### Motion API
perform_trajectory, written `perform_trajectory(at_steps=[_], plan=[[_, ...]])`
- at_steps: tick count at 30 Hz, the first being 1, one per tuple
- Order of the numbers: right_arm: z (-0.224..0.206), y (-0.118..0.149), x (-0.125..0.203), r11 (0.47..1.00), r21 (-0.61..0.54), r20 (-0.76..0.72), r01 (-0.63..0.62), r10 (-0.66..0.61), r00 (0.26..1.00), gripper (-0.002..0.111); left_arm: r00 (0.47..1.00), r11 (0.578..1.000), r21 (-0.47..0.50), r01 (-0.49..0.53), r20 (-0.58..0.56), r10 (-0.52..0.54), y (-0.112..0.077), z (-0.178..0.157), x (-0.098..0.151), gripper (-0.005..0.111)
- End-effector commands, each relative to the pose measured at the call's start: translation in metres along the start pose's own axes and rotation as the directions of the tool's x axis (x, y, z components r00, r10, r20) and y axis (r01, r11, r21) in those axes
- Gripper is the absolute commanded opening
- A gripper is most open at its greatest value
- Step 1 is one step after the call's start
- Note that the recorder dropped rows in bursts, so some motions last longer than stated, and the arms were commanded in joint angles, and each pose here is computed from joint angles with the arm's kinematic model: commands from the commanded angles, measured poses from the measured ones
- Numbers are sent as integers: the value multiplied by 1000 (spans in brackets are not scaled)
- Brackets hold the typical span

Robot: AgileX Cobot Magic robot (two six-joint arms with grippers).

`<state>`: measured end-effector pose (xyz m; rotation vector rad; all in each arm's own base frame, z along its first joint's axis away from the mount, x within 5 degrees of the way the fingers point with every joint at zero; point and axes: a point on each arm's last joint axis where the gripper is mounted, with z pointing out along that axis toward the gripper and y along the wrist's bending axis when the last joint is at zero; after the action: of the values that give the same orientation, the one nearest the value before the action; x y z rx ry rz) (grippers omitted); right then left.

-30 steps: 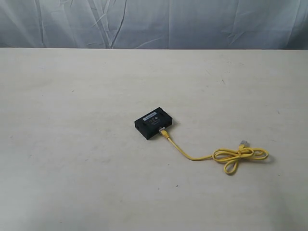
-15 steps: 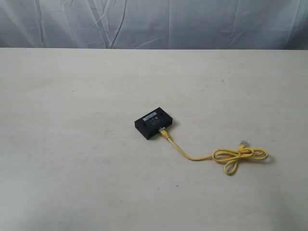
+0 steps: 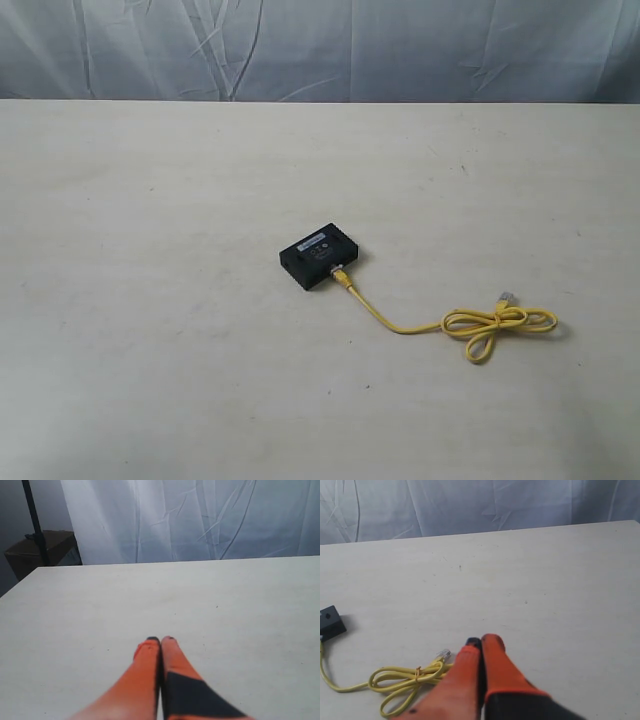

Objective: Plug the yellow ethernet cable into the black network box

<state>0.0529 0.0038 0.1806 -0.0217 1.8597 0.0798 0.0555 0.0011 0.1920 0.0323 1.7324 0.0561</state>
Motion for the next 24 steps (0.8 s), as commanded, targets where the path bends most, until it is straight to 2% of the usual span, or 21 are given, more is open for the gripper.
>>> perform_trajectory(at_steps=[1, 24], plan=[[0, 0, 0, 1000, 4, 13, 4, -4, 1000, -1, 1000, 1000, -3, 2, 16, -2, 0, 0, 0, 0], [0, 0, 0, 1000, 4, 10, 6, -6, 1000, -1, 1000, 1000, -3, 0, 16, 0, 0, 0, 0, 0]])
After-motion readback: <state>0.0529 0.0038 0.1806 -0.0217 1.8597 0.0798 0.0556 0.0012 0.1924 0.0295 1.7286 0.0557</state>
